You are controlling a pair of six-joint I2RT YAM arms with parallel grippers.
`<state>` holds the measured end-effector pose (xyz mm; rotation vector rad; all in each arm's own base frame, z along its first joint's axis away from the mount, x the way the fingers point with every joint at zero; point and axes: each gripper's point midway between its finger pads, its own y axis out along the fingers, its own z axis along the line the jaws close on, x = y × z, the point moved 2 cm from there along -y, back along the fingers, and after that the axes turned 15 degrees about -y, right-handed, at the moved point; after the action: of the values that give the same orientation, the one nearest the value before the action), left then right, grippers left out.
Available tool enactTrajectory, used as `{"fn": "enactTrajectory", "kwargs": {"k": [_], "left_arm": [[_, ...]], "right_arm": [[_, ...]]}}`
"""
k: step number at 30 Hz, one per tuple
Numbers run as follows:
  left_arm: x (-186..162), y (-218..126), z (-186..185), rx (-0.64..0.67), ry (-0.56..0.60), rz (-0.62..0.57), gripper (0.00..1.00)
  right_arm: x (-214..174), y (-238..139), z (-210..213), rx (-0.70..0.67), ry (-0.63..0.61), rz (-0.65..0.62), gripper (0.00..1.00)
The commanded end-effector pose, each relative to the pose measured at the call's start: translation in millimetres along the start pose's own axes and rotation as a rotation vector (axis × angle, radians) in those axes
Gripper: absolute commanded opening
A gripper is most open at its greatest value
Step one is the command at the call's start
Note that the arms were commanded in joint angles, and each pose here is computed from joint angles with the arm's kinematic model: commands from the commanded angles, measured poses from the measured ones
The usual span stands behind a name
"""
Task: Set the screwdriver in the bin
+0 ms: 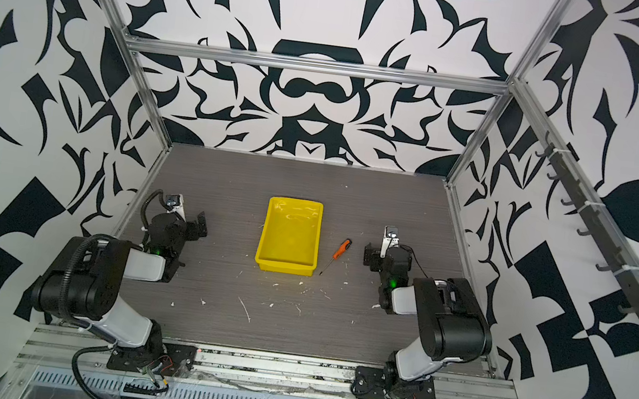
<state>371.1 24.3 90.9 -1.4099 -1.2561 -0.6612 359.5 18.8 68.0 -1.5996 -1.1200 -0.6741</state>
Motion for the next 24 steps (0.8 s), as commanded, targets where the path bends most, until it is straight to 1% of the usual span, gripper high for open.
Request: {"fn": "enactTrajectory", "kwargs": {"k": [1,24], "left_arm": [[5.4,0.2,-1.8,-0.011,0.001,-0.01,1.0],[5.9,0.5,-2.2,-0.012,0.001,-0.011,1.0]], "right_arm": [[18.3,-1.4,-9.4,-0.036,0.016,-0.054,1.0],[18.4,-2.4,-10.0,-0.04,0.018,-0.059,1.0]]}}
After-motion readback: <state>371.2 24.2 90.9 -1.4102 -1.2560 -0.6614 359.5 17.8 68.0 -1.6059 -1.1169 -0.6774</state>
